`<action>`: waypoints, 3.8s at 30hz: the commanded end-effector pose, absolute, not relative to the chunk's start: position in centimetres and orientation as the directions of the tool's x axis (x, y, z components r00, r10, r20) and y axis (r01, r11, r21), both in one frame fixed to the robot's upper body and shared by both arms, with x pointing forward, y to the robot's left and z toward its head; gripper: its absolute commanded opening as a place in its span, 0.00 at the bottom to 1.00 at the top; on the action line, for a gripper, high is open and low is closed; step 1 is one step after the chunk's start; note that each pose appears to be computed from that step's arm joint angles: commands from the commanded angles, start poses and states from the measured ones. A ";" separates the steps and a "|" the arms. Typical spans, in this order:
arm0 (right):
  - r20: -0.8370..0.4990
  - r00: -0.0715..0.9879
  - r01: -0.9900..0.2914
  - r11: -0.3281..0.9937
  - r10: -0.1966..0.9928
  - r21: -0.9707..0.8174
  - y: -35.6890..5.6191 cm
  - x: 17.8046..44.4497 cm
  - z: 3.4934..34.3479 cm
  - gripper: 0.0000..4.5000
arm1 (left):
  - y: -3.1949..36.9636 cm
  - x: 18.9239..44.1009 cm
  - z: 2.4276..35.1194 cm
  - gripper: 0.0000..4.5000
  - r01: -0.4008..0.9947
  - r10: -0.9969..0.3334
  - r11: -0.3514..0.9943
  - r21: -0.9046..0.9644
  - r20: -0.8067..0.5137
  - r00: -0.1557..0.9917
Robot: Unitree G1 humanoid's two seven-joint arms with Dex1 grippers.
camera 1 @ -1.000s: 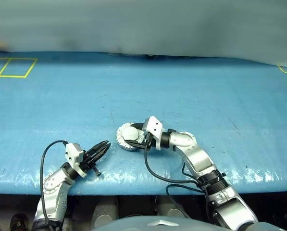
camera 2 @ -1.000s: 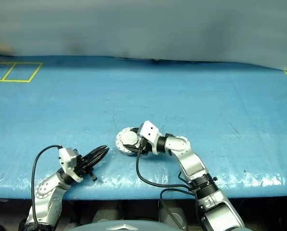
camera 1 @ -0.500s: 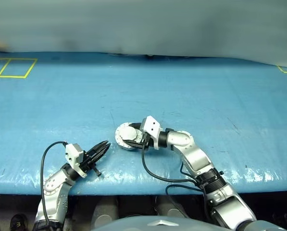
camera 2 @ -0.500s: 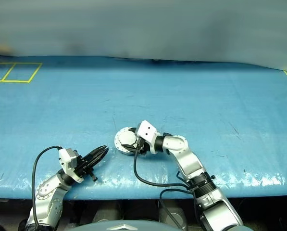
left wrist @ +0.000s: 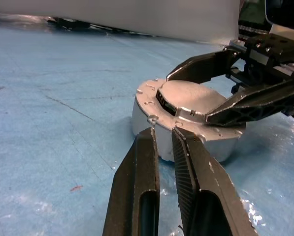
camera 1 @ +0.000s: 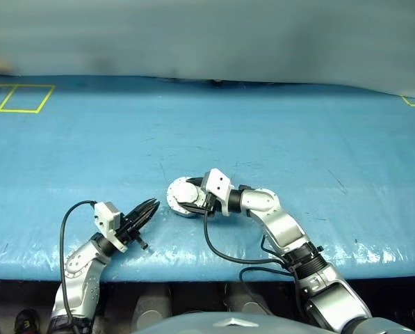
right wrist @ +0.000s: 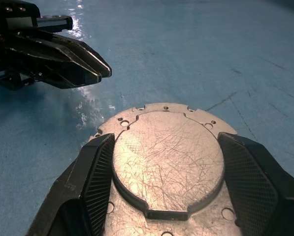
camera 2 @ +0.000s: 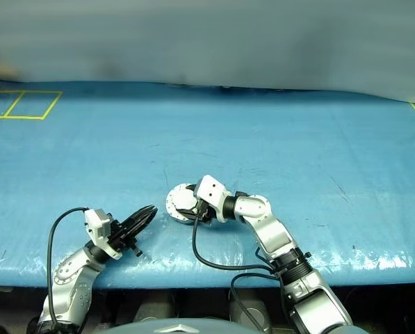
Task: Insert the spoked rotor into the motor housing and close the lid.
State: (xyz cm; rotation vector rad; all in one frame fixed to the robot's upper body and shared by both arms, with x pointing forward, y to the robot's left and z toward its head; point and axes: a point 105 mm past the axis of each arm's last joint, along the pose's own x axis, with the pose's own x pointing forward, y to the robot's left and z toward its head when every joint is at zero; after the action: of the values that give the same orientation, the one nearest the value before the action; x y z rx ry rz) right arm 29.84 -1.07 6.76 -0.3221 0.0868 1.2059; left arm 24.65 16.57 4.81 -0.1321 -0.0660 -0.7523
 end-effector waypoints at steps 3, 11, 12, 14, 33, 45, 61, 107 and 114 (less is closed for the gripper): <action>-0.286 0.371 -0.925 0.324 0.883 -0.198 -1.6 30.0 5.7 0.66 | 15.4 25.3 6.6 0.01 0.749 -0.738 0.661 -0.046 0.142 0.660; -0.277 0.389 -0.918 0.344 0.878 -0.199 -1.8 29.9 5.8 0.66 | 14.1 26.0 4.9 0.01 0.792 -0.791 0.611 -0.004 0.026 0.611; -0.276 0.392 -0.917 0.347 0.878 -0.199 -1.8 29.9 5.8 0.66 | 14.1 26.0 4.6 0.01 0.793 -0.793 0.609 -0.002 0.005 0.609; -0.272 0.398 -0.914 0.353 0.876 -0.199 -1.9 29.9 5.9 0.66 | 14.1 26.0 3.8 0.01 0.797 -0.796 0.603 0.030 -0.049 0.604; -0.132 0.381 -0.923 0.368 0.915 -0.113 -2.0 29.2 9.3 0.99 | 13.8 26.2 3.7 0.00 0.771 -0.771 0.635 0.045 -0.026 0.637; -0.081 0.554 -0.717 0.525 0.828 0.459 -6.1 30.8 9.2 0.99 | 13.5 26.1 3.7 0.00 0.772 -0.772 0.634 0.039 -0.017 0.635; -0.097 0.456 -0.417 0.309 0.885 0.855 -5.2 28.1 5.0 0.99 | 13.9 25.9 3.6 0.00 0.764 -0.764 0.644 0.048 -0.023 0.645; 0.375 0.523 -0.497 -0.083 0.766 0.864 -5.0 29.2 13.8 0.26 | 12.7 26.1 10.4 1.00 0.583 -0.514 0.145 -0.799 0.443 0.735; 0.385 0.444 -0.513 -0.123 0.809 0.850 -3.5 27.7 14.1 0.26 | 11.8 26.1 10.4 1.00 0.576 -0.548 0.099 -0.812 0.439 0.713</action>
State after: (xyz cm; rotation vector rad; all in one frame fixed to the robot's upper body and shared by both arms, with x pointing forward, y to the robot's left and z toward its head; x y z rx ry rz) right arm 28.67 -4.10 11.47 1.2456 0.3895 1.0308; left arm 26.07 12.19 9.28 -1.2191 -0.0036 -0.7929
